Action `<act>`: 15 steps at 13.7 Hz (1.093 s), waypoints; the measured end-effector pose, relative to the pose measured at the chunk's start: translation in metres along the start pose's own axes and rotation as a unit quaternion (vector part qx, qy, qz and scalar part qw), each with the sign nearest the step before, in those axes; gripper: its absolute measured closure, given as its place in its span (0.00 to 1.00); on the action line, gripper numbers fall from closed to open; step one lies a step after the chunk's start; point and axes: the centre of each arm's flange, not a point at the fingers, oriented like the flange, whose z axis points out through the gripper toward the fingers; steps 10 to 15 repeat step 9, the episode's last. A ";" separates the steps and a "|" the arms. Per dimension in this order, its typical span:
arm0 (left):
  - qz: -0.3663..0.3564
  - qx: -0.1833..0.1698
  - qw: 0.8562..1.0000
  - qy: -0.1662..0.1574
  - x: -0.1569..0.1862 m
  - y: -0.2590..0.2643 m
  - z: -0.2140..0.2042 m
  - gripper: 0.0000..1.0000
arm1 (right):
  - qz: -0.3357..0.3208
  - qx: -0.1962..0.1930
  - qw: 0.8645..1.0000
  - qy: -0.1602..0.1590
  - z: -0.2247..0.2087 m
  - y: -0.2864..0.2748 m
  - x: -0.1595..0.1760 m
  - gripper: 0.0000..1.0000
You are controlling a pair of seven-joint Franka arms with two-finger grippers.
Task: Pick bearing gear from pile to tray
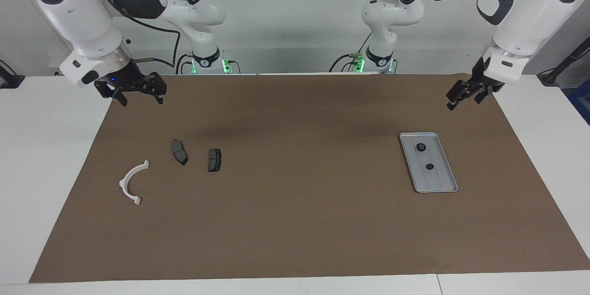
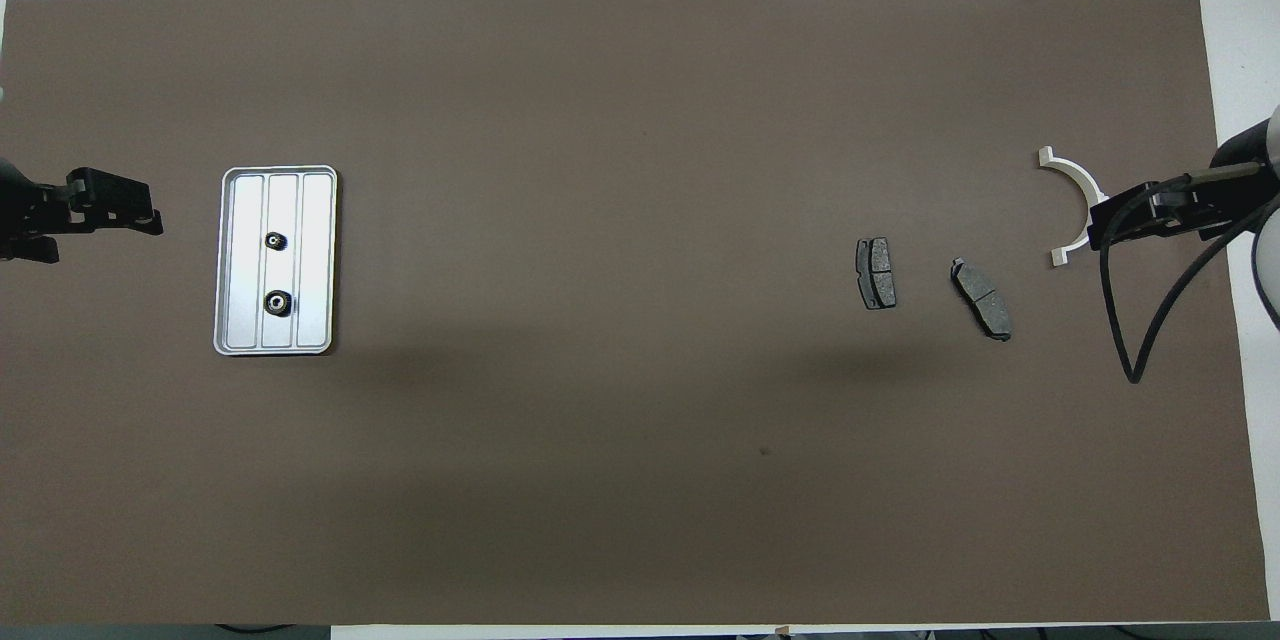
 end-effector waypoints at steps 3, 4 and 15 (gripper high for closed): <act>0.003 0.000 1.000 0.002 0.000 0.003 -0.002 0.00 | 0.000 0.000 1.000 0.000 0.000 0.000 0.000 0.00; 0.003 0.000 1.000 0.002 0.000 0.003 -0.003 0.00 | 0.000 0.000 1.000 0.000 0.000 0.000 0.000 0.00; 0.003 0.000 1.000 0.003 0.000 0.003 -0.003 0.00 | 0.000 0.000 1.000 0.000 0.000 0.001 0.000 0.00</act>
